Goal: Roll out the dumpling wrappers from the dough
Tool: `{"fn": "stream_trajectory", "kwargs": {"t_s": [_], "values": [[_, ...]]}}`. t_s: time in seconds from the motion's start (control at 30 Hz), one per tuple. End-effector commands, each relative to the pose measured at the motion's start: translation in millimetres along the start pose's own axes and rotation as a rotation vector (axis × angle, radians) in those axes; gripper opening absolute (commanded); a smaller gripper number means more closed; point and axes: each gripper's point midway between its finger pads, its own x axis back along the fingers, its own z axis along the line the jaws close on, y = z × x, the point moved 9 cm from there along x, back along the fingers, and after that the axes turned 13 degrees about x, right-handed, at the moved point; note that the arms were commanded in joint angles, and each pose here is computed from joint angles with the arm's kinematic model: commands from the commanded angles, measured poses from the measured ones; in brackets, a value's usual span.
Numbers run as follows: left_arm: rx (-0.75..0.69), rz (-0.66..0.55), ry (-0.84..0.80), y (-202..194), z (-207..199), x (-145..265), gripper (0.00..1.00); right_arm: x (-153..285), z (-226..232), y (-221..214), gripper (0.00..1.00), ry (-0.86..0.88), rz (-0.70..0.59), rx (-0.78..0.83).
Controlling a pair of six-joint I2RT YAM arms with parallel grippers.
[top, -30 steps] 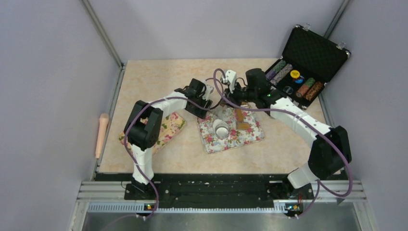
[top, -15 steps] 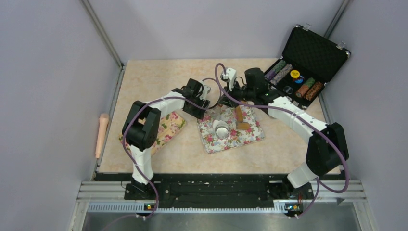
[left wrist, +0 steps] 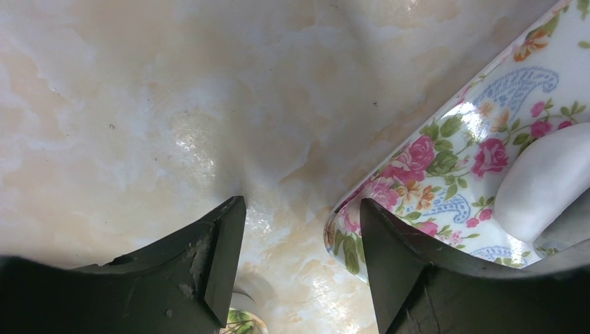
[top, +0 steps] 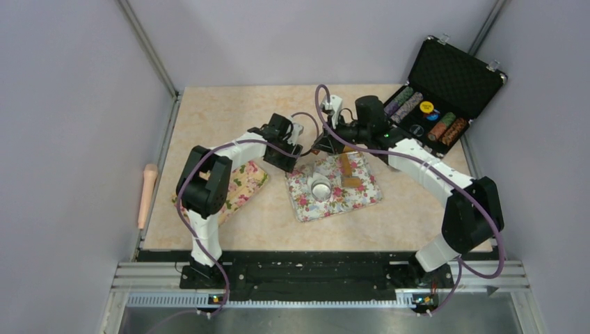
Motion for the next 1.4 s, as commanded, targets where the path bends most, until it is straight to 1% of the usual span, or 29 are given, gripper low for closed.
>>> {"fn": "stream_trajectory", "kwargs": {"t_s": [0.0, 0.2, 0.3, 0.5, 0.6, 0.8, 0.9, 1.03, 1.2, 1.37], "values": [[0.009, -0.049, -0.037, 6, -7, 7, 0.67, -9, 5, 14, 0.00, 0.093, -0.085, 0.045], [0.010, -0.047, -0.038, 6, -7, 7, 0.67, -21, 1, 0, 0.00, 0.102, -0.053, 0.026], [0.011, -0.052, -0.035, 7, -7, 8, 0.67, -24, -1, -9, 0.00, 0.099, -0.013, 0.031], [0.025, -0.053, -0.032, 6, -1, 8, 0.67, -18, 3, -22, 0.00, 0.103, 0.061, 0.055], [0.067, -0.053, -0.030, 6, 3, 6, 0.67, -11, 5, -16, 0.00, 0.083, 0.051, 0.067], [0.161, -0.052, -0.103, 4, 18, 7, 0.67, 3, 1, 9, 0.00, 0.023, -0.031, 0.088], [0.180, -0.044, -0.104, 2, 22, 6, 0.67, 0, 0, 5, 0.00, 0.032, -0.024, 0.070], [0.185, -0.035, -0.096, 1, 24, 3, 0.67, -9, -1, -14, 0.00, 0.045, 0.027, 0.045], [0.185, -0.036, -0.090, 1, 24, 4, 0.67, -8, -4, -29, 0.00, 0.008, 0.090, 0.094], [0.190, -0.031, -0.083, 0, 25, 2, 0.67, -2, -13, -28, 0.00, -0.093, 0.110, 0.179]]}}
